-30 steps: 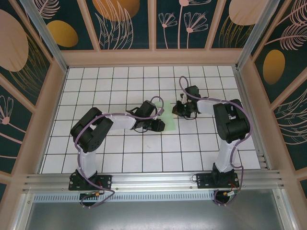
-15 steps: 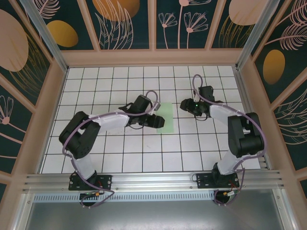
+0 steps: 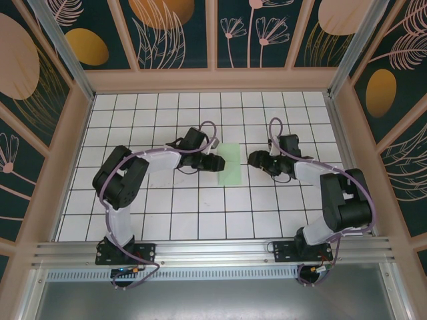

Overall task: Fold a paper plane with a square sheet of paper (fold left side to right side)
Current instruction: Turn over the paper at the center of the table.

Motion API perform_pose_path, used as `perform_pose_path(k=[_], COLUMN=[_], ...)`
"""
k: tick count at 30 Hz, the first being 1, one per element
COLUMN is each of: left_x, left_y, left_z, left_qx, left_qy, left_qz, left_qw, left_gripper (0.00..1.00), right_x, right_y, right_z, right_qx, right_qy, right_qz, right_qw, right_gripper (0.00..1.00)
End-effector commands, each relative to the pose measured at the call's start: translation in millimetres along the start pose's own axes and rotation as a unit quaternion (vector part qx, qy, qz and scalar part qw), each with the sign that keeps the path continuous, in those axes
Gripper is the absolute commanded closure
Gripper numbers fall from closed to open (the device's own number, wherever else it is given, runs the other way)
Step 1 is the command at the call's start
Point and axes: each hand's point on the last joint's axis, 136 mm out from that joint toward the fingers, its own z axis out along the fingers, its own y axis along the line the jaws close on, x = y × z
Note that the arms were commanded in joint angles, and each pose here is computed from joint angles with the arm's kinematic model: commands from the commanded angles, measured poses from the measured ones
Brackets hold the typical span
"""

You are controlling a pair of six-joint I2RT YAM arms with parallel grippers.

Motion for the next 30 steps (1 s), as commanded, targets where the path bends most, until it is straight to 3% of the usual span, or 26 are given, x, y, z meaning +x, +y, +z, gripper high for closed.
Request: perform_pose_path(k=[1, 3, 8, 22, 28, 30], left_x=[-13.4, -14.0, -10.9, -7.3, -6.6, -7.6], left_y=[-6.5, -5.5, -6.6, -1.7, -1.3, -1.6], left_z=[1.8, -1.7, -13.5, -21.2, -19.7, -20.8], left_qx=[0.006, 0.001, -0.007, -0.02, -0.019, -0.02], left_qy=[-0.016, -0.023, -0.037, -0.053, -0.052, -0.054], left_qz=[0.011, 0.012, 0.014, 0.008, 0.006, 0.006], left_qw=[1.0, 1.0, 0.999, 0.998, 0.998, 0.998], left_gripper=[0.71, 0.82, 0.89, 0.87, 0.87, 0.86], right_x=[4.0, 6.8, 9.4, 11.9, 12.0, 12.1], right_y=[21.6, 27.5, 45.2, 68.2, 72.4, 75.3], right_z=[-0.3, 3.9, 17.0, 50.2, 63.0, 65.9], right_qx=[-0.044, -0.055, -0.088, -0.121, -0.133, -0.141], right_qy=[0.001, 0.008, 0.022, 0.053, 0.062, 0.063], right_qz=[-0.015, -0.014, -0.005, 0.012, 0.022, 0.022], right_qw=[0.999, 0.998, 0.996, 0.991, 0.989, 0.988], right_gripper=[0.34, 0.34, 0.34, 0.38, 0.45, 0.53])
